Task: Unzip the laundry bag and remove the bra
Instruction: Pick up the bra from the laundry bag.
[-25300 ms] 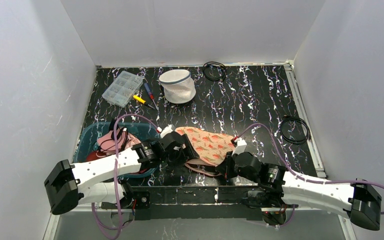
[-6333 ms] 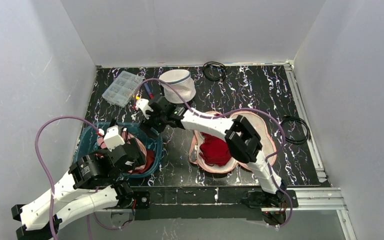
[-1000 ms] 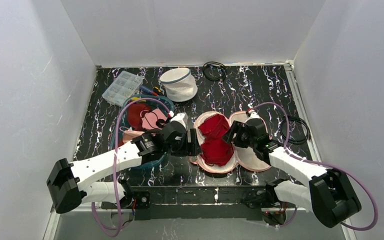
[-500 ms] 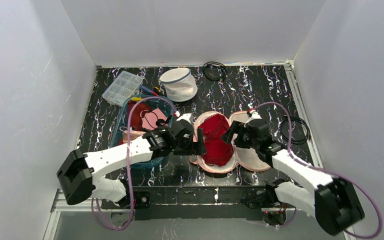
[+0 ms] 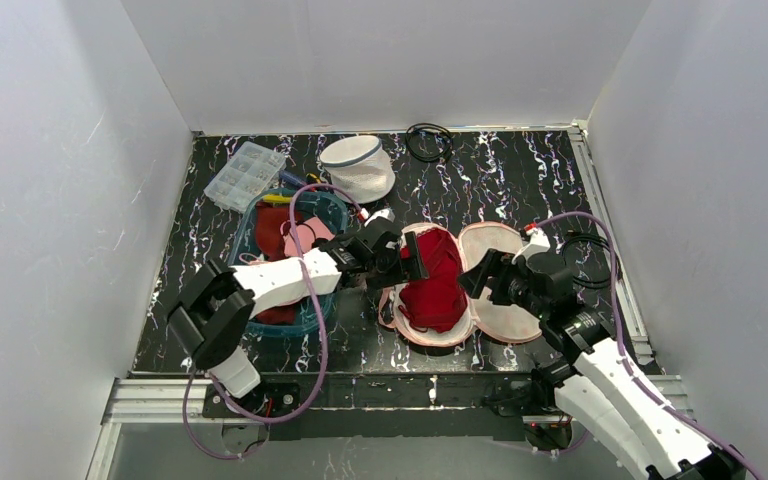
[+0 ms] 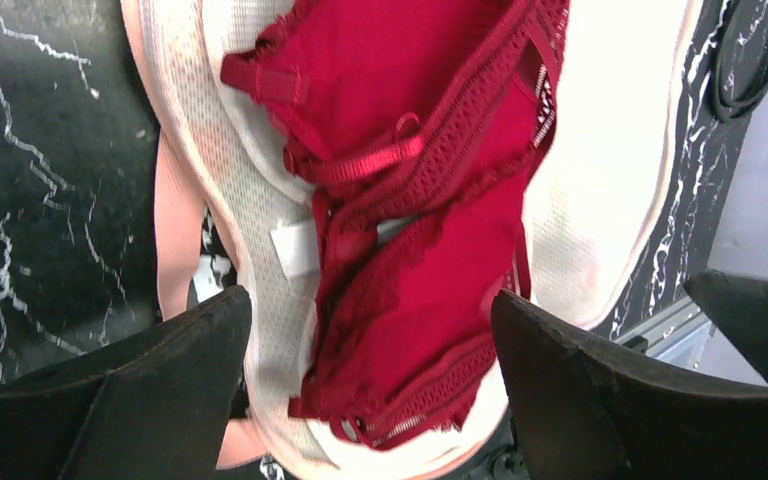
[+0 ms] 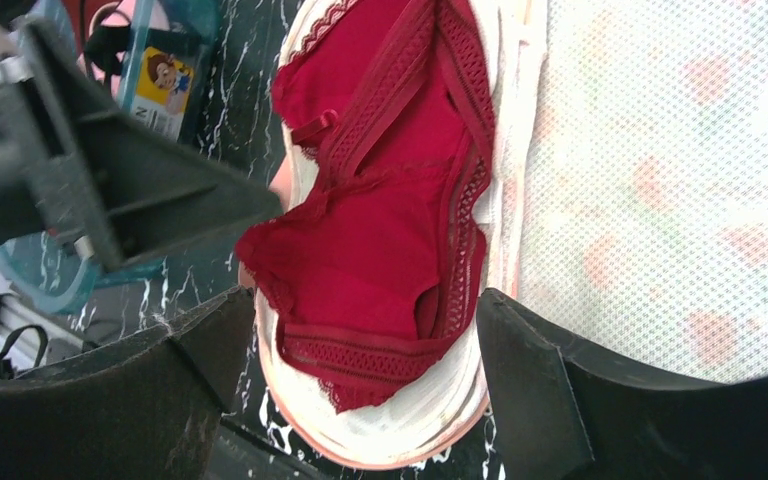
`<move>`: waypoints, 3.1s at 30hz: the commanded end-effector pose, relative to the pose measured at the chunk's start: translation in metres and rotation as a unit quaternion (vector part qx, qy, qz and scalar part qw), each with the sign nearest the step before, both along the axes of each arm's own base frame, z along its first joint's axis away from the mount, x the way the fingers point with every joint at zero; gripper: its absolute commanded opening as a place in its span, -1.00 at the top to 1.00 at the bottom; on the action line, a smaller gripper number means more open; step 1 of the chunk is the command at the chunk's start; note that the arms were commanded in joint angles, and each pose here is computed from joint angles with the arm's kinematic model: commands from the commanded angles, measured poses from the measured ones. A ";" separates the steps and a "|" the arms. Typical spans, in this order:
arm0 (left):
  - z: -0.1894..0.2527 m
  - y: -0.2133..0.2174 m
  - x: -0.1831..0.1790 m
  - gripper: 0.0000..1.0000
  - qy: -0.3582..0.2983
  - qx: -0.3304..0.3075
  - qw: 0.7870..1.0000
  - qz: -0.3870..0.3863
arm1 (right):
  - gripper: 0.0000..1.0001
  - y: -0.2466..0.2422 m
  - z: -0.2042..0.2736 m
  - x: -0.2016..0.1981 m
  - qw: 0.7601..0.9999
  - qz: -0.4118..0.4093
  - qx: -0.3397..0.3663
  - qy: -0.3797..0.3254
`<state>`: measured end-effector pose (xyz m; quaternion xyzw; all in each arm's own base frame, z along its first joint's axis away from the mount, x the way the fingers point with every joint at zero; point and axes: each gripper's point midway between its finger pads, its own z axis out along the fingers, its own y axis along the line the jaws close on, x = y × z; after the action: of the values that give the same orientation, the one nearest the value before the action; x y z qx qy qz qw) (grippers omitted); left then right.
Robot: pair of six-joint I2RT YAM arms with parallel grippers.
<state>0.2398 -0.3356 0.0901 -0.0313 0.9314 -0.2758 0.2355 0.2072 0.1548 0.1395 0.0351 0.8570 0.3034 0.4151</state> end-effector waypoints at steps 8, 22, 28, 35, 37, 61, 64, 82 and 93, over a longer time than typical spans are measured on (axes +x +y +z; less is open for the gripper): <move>-0.016 -0.026 0.013 -0.71 0.021 -0.013 0.999 -0.038 | -0.77 0.006 0.005 -0.018 0.999 0.033 0.025 0.008; -0.028 -0.056 0.011 -0.28 0.037 -0.051 0.993 -0.100 | -0.72 0.005 -0.005 -0.024 0.999 0.037 0.023 0.020; -0.031 -0.054 0.012 0.04 0.038 -0.052 0.993 -0.097 | -0.72 0.002 -0.006 -0.024 0.999 0.031 0.018 0.017; -0.037 -0.056 0.013 -0.22 0.044 -0.050 0.993 -0.102 | -0.71 -0.001 -0.006 -0.026 0.999 0.027 0.012 0.017; -0.040 -0.055 0.012 -0.24 0.047 -0.048 0.992 -0.103 | -0.72 -0.001 -0.006 -0.026 0.999 0.028 0.011 0.016; 0.015 -0.051 0.009 1.00 0.000 -0.079 0.989 -0.123 | -0.73 -0.003 -0.001 -0.025 1.000 0.025 0.008 0.013; 0.031 -0.048 0.008 1.00 -0.016 -0.084 0.988 -0.127 | -0.74 -0.003 0.000 -0.025 1.000 0.024 0.009 0.010; 0.089 -0.033 -0.007 1.00 -0.054 -0.084 0.981 -0.169 | -0.91 0.006 0.052 -0.028 0.997 0.032 0.066 -0.021; 0.099 -0.035 -0.016 1.00 -0.046 -0.094 0.976 -0.193 | -0.91 0.006 0.072 -0.028 0.996 0.023 0.082 -0.023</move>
<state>0.2321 -0.3720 0.1786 0.1335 0.8843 -0.3860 0.2264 0.1788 0.1612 0.2089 0.0303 0.8200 0.3792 0.4277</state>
